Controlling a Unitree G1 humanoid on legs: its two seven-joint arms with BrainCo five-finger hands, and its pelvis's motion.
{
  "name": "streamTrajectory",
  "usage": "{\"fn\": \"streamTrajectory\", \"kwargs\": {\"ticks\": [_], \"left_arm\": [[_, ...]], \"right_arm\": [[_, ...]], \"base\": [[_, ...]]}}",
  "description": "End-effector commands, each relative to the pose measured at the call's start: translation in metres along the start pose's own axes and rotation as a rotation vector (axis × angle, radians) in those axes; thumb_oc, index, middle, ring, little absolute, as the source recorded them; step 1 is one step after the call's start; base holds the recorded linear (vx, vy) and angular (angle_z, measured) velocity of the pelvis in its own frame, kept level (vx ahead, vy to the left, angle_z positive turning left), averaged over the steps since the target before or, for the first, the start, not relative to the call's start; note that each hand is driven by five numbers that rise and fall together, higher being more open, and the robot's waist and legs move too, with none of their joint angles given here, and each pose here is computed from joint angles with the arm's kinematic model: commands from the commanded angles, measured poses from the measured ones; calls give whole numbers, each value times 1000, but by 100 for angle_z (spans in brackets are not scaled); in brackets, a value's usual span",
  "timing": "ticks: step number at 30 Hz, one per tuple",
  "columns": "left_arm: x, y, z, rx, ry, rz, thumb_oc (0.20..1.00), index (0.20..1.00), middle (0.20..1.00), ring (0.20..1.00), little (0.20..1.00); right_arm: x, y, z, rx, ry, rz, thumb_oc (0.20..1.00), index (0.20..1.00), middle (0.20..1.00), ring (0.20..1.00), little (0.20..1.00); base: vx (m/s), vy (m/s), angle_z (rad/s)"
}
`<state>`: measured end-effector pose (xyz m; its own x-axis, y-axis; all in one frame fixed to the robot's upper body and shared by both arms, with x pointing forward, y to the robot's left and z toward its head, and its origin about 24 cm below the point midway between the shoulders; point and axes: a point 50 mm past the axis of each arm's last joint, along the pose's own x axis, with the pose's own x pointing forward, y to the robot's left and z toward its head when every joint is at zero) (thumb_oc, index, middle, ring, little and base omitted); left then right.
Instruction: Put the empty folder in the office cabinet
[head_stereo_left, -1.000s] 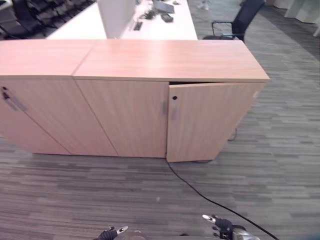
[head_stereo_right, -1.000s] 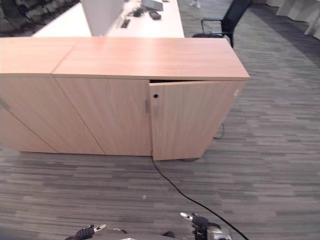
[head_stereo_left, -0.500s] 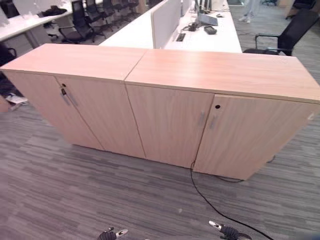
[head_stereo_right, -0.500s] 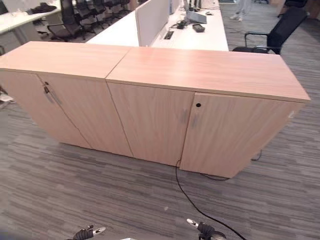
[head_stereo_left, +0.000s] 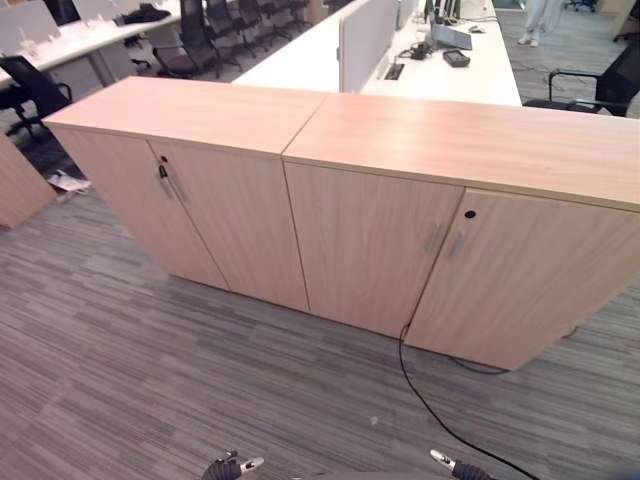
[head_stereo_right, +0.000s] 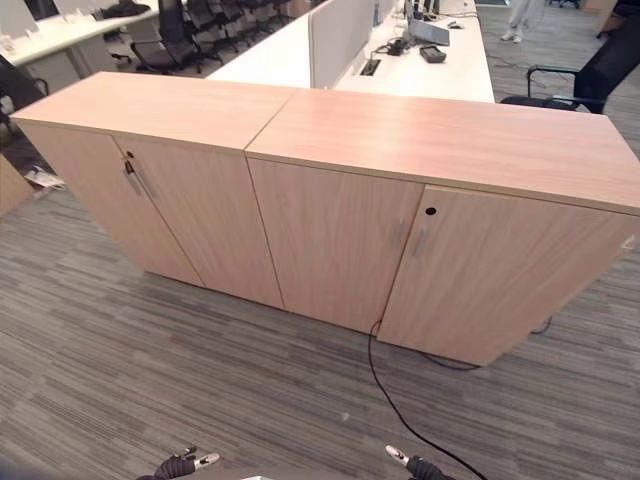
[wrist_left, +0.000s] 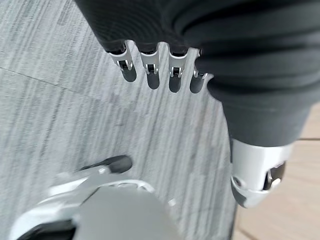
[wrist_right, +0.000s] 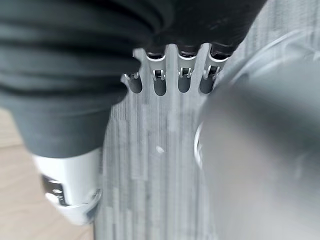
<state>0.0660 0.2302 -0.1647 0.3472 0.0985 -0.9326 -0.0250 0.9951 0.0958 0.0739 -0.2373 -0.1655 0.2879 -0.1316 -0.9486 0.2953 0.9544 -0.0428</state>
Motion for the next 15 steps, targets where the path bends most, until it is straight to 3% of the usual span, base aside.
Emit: {"fn": "streamTrajectory", "kwargs": {"ticks": [1, 15], "left_arm": [[1, 6, 4, -94, -18, 10, 1000, 1000, 1000, 1000, 1000], [0, -5, -10, -169, 26, -20, 1000, 1000, 1000, 1000, 1000]], "right_arm": [[-3, 2, -30, 64, 116, -7, 1000, 1000, 1000, 1000, 1000], [-1, 15, -23, 24, 99, 30, 1000, 1000, 1000, 1000, 1000]], "base": [[4, -111, 43], [9, -57, -6]]}}
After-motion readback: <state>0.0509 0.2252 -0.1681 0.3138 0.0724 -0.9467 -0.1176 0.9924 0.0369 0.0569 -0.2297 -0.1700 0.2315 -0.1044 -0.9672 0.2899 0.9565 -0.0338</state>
